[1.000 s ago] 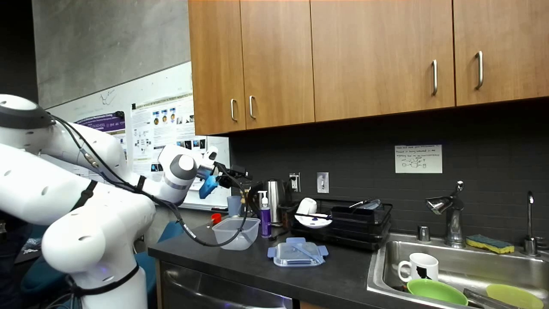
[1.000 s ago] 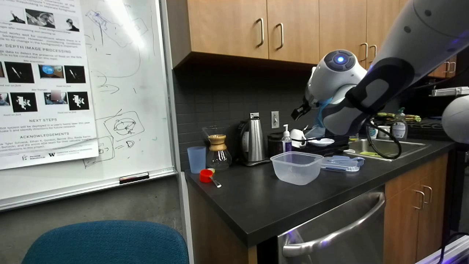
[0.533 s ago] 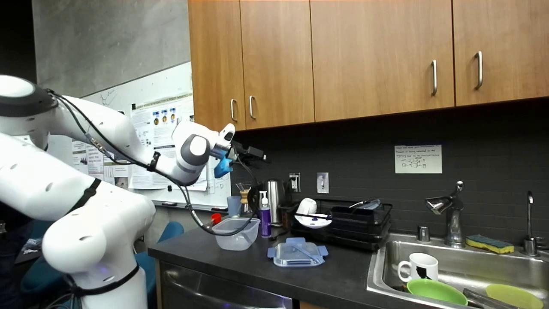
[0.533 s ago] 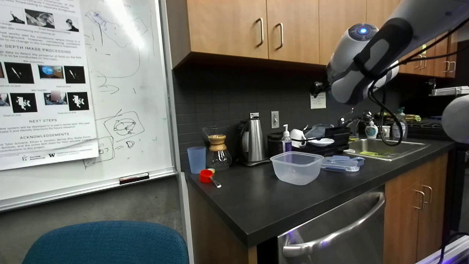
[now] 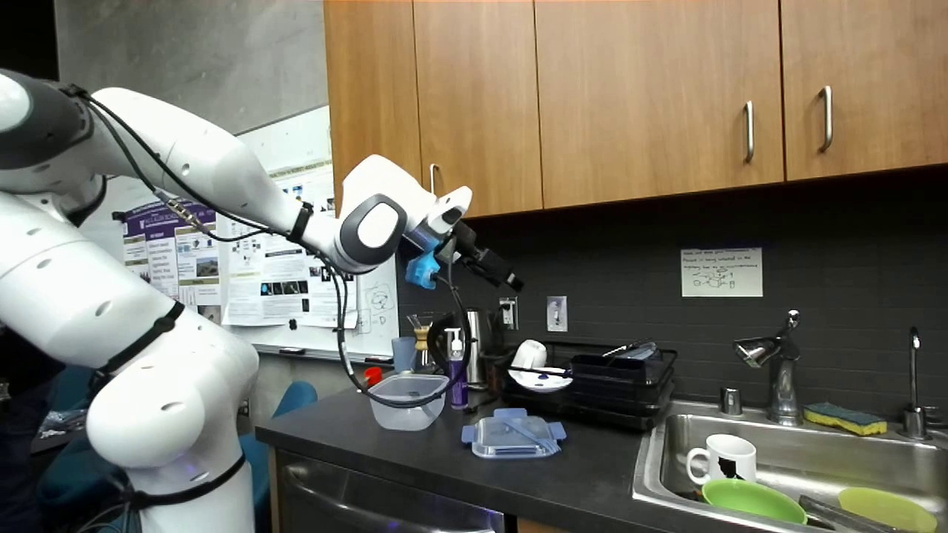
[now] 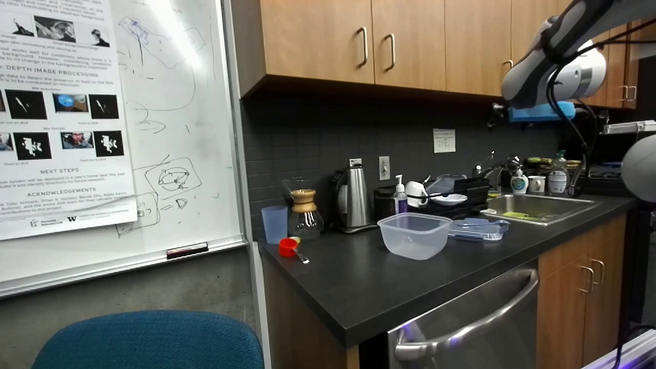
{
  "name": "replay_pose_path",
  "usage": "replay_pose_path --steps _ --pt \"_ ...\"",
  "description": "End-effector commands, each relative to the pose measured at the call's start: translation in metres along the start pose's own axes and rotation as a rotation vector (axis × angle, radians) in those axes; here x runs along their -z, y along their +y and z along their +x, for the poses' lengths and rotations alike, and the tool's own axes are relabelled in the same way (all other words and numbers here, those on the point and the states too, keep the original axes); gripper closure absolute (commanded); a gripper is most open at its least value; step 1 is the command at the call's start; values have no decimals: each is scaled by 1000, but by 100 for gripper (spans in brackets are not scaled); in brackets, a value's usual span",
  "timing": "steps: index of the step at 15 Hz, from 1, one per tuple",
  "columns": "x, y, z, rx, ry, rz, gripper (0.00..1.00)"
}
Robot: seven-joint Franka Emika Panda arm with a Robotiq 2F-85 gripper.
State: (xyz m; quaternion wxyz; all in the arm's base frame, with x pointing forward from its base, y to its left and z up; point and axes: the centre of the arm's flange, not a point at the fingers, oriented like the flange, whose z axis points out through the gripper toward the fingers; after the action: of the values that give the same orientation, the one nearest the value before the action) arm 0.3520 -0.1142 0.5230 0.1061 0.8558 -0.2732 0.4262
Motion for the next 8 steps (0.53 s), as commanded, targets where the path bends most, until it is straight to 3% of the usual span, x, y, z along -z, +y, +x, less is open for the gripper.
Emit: replay_pose_path --steps 1,4,8 --pt "-5 55 33 -125 -173 5 0" --pt "-15 80 44 -201 -296 -1 0" --pt "-24 83 61 -249 -398 11 0"
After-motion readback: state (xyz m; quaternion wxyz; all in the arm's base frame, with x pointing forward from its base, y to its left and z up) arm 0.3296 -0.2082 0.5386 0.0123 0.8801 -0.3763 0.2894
